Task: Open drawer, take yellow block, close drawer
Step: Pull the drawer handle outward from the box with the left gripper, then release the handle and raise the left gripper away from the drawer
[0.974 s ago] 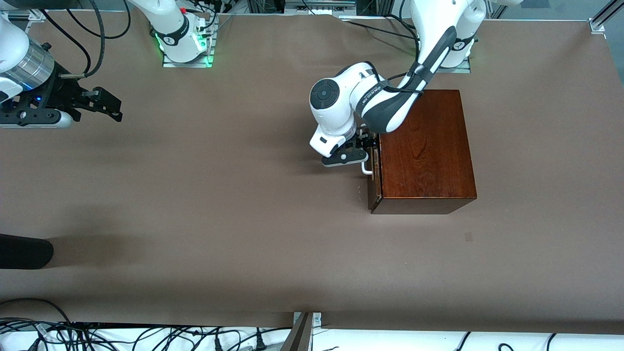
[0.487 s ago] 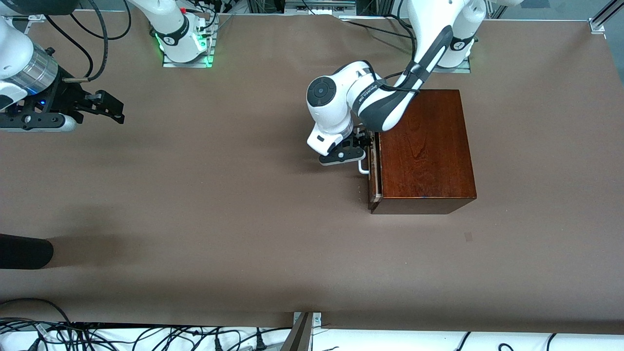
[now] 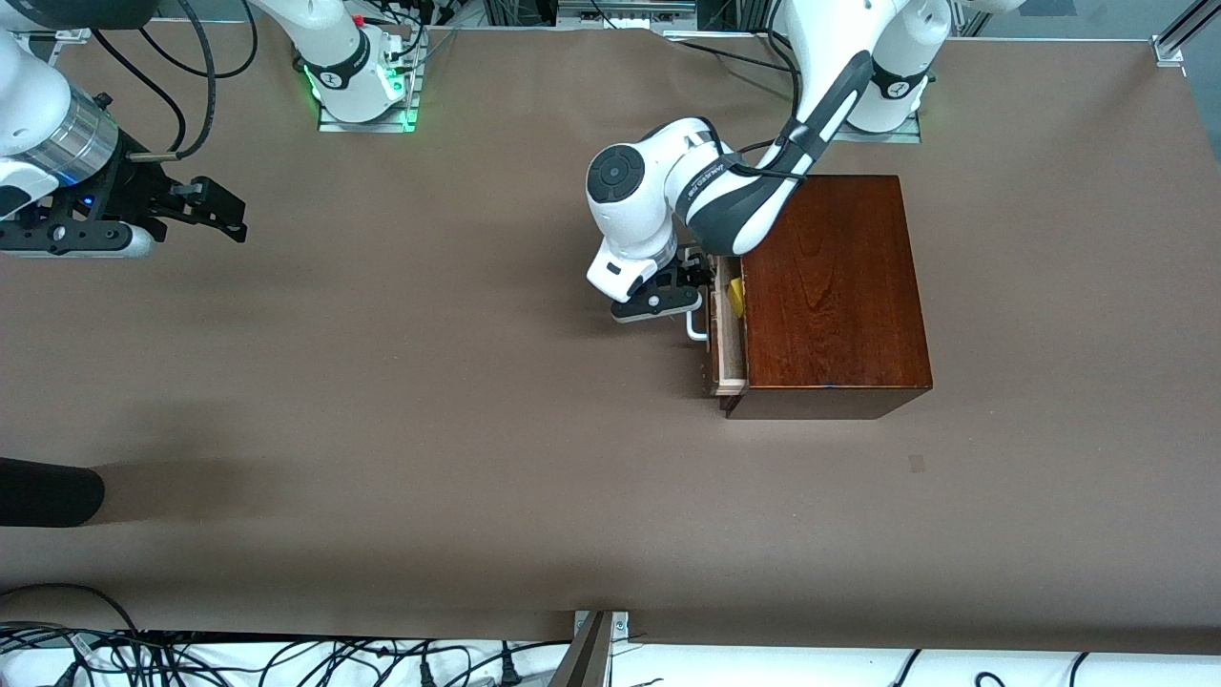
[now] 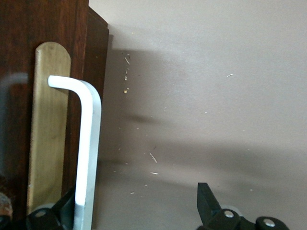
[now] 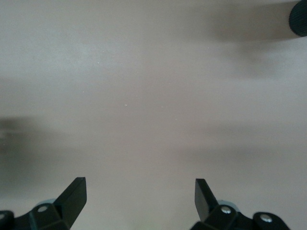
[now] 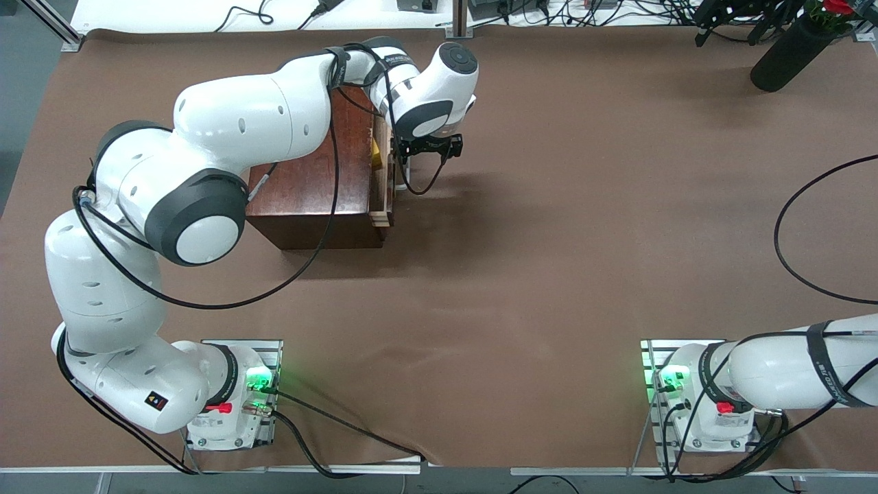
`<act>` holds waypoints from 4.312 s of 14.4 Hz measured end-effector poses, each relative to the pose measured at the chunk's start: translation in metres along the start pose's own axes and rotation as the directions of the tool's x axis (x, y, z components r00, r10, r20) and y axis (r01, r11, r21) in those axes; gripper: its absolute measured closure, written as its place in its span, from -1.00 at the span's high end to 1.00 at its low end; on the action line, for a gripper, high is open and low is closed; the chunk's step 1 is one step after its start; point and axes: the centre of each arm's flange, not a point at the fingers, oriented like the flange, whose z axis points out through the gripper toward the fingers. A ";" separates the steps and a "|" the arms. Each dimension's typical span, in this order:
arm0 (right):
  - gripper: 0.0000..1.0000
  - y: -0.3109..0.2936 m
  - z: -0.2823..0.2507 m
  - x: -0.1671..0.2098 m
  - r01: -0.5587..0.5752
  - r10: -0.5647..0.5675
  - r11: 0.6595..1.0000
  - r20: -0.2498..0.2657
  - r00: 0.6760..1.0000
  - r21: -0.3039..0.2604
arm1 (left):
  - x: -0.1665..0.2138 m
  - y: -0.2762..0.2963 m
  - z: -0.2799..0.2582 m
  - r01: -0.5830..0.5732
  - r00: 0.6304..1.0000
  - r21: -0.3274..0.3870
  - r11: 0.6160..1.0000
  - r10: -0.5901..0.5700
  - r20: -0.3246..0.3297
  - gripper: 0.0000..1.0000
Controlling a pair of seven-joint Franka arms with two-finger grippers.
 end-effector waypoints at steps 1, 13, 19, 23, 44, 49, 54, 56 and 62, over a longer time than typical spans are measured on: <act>1.00 0.000 0.002 0.000 0.000 0.000 1.000 -0.001 1.000 0.000 | -0.002 0.005 -0.002 0.008 1.000 -0.016 1.000 -0.008 0.011 1.00; 1.00 0.000 0.008 0.001 0.000 0.000 1.000 -0.002 1.000 0.000 | -0.008 0.034 -0.010 0.045 0.999 -0.045 0.998 -0.044 0.010 1.00; 1.00 -0.007 0.008 0.000 0.010 -0.010 1.000 -0.004 1.000 0.000 | -0.011 0.043 -0.011 0.050 0.999 -0.043 0.998 -0.049 0.004 1.00; 1.00 -0.007 0.008 0.001 0.010 -0.010 1.000 -0.005 1.000 0.000 | -0.014 0.053 -0.012 0.047 0.999 -0.046 0.998 -0.047 -0.005 1.00; 1.00 -0.007 0.015 0.001 0.010 -0.010 1.000 -0.003 1.000 0.000 | -0.015 0.064 -0.019 0.059 0.998 -0.090 0.994 -0.060 0.001 1.00; 1.00 -0.007 0.015 0.001 0.010 -0.010 1.000 -0.003 1.000 0.000 | -0.017 0.066 -0.019 0.056 0.998 -0.095 0.994 -0.056 -0.003 1.00; 1.00 -0.007 0.015 0.001 0.010 -0.010 1.000 -0.003 1.000 0.000 | -0.018 0.065 -0.020 0.056 0.998 -0.084 0.995 -0.056 0.002 1.00; 1.00 -0.007 0.015 0.001 0.010 -0.010 1.000 -0.003 1.000 0.000 | -0.019 0.066 -0.022 0.062 0.998 -0.079 0.995 -0.061 0.015 1.00; 1.00 -0.008 0.015 0.001 0.010 -0.010 1.000 -0.005 1.000 0.000 | -0.037 0.064 -0.038 0.067 0.995 -0.043 0.997 -0.064 0.072 1.00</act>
